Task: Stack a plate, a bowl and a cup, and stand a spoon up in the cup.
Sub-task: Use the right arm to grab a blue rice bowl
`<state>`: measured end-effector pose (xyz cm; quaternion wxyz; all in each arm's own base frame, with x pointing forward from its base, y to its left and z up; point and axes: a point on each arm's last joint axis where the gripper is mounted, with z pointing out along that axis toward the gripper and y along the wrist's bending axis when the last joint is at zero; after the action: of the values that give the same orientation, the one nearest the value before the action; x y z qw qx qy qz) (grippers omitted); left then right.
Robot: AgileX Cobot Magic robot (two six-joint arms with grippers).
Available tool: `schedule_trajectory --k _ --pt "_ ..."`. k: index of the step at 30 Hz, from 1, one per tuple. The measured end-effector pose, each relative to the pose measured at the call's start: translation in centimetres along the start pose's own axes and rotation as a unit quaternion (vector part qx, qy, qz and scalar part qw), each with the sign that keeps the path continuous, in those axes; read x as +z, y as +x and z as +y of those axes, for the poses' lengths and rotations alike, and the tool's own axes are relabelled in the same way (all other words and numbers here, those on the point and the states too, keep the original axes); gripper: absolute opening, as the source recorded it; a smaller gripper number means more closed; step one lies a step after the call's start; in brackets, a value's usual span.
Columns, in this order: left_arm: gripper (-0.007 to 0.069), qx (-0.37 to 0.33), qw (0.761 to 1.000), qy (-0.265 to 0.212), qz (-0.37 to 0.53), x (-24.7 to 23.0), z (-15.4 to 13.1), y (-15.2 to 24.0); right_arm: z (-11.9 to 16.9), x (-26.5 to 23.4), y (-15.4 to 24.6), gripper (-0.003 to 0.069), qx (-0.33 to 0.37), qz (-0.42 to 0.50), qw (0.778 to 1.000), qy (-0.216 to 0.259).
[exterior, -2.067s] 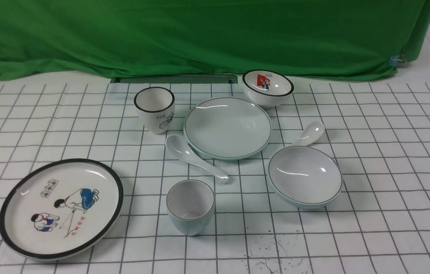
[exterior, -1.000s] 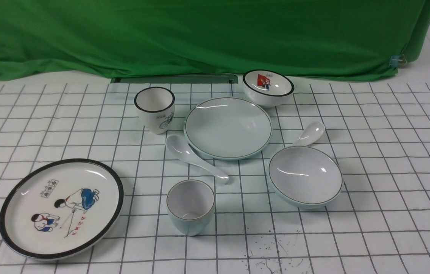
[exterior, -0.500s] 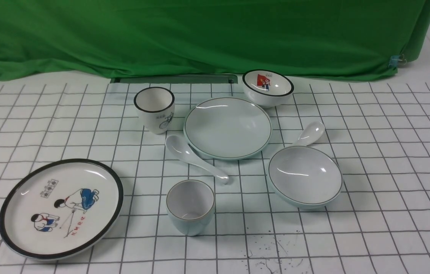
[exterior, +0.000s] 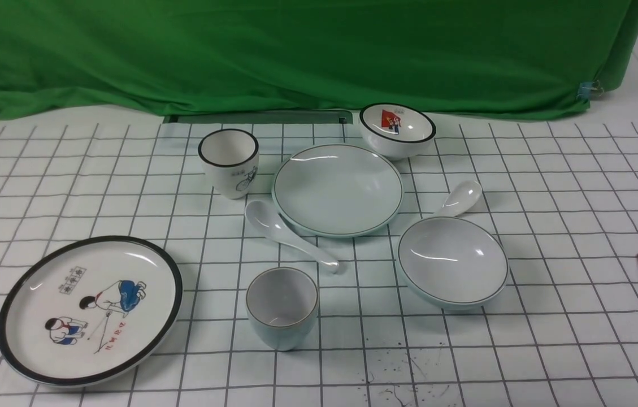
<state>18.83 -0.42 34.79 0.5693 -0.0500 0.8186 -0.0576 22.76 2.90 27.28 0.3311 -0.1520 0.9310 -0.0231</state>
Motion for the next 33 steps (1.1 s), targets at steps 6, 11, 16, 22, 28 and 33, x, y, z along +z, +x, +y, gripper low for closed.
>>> schedule_trajectory --k 6,11,16,22,28,33 --pt "-0.0029 0.027 0.982 0.072 0.173 5.5 -1.7 2.7 3.1 4.7 -4.6 0.0112 -0.038 0.095 0.991 -0.085" --pt "-0.0029 0.031 0.968 0.093 0.231 7.4 -2.2 4.2 3.4 8.7 -7.8 0.0399 -0.039 0.109 0.989 -0.092" --pt "-0.0029 0.031 0.965 0.095 0.241 7.5 -2.2 4.5 3.9 12.1 -8.4 0.0487 -0.025 0.126 0.986 -0.102" --pt "-0.0029 0.032 0.968 0.093 0.231 7.7 -2.2 4.3 4.9 15.8 -7.3 0.0418 -0.007 0.161 0.980 -0.117" --pt "-0.0029 0.033 0.969 0.092 0.228 7.7 -2.2 4.2 5.2 16.5 -7.4 0.0109 -0.026 0.155 0.980 -0.121" --pt "-0.0029 0.033 0.969 0.092 0.228 7.7 -2.2 4.2 4.8 14.4 -10.2 0.0073 -0.068 0.152 0.978 -0.127"
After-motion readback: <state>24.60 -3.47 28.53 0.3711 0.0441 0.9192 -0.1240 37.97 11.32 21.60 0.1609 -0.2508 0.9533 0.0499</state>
